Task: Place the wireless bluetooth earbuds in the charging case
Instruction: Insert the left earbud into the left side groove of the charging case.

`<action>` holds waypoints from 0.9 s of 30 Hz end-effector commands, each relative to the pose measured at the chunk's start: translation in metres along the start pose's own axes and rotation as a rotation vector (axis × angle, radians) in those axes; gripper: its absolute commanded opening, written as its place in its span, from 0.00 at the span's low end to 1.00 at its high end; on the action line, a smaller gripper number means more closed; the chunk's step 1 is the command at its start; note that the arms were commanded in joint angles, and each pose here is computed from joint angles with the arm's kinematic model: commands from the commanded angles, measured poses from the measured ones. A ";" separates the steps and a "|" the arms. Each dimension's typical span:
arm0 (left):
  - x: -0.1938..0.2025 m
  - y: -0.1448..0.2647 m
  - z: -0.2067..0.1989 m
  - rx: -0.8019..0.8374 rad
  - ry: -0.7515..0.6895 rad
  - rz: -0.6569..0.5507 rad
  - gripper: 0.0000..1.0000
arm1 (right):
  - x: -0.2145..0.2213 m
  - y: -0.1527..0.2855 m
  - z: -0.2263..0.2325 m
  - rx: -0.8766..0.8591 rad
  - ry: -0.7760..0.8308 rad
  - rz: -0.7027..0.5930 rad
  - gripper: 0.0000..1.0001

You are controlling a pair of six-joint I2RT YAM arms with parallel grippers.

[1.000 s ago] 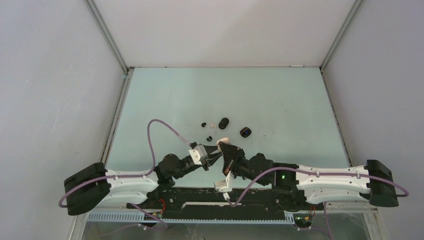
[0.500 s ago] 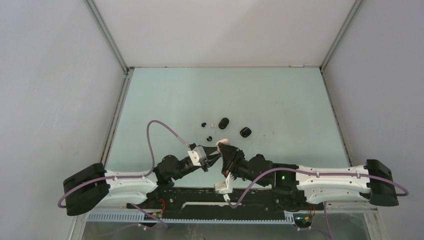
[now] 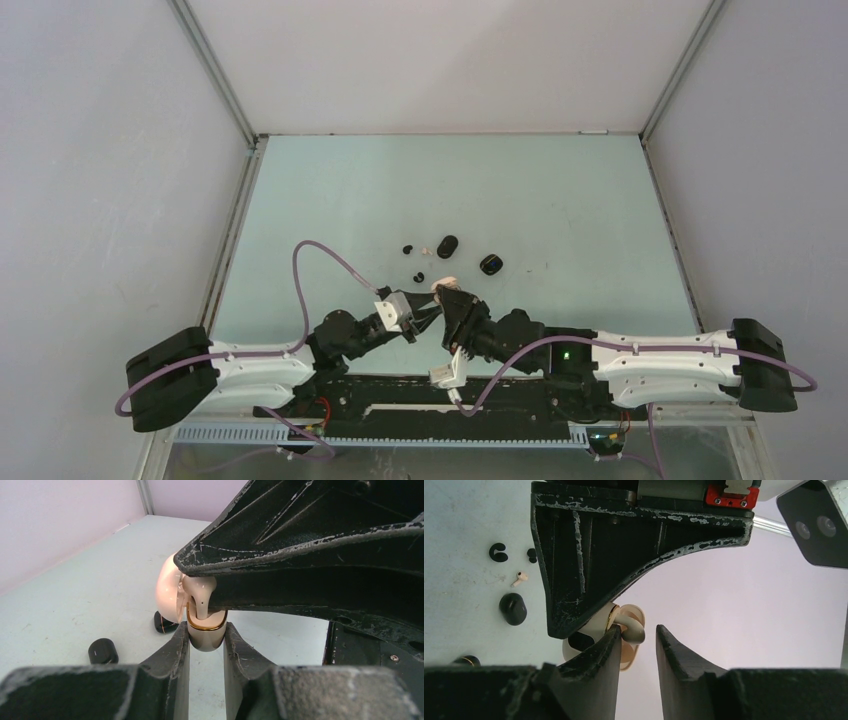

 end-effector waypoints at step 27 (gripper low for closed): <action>-0.020 -0.003 -0.001 -0.003 -0.031 -0.115 0.00 | -0.002 0.004 -0.014 -0.294 0.079 -0.073 0.60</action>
Point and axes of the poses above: each gripper's point midway between its finger pads, its own y axis back along the fingers, its own z axis along the line the jaws close on, x = y × z, the point moved 10 cm from there along y, back along the fingers, and after that the axes turned 11 degrees about y, right-handed, at the moved point
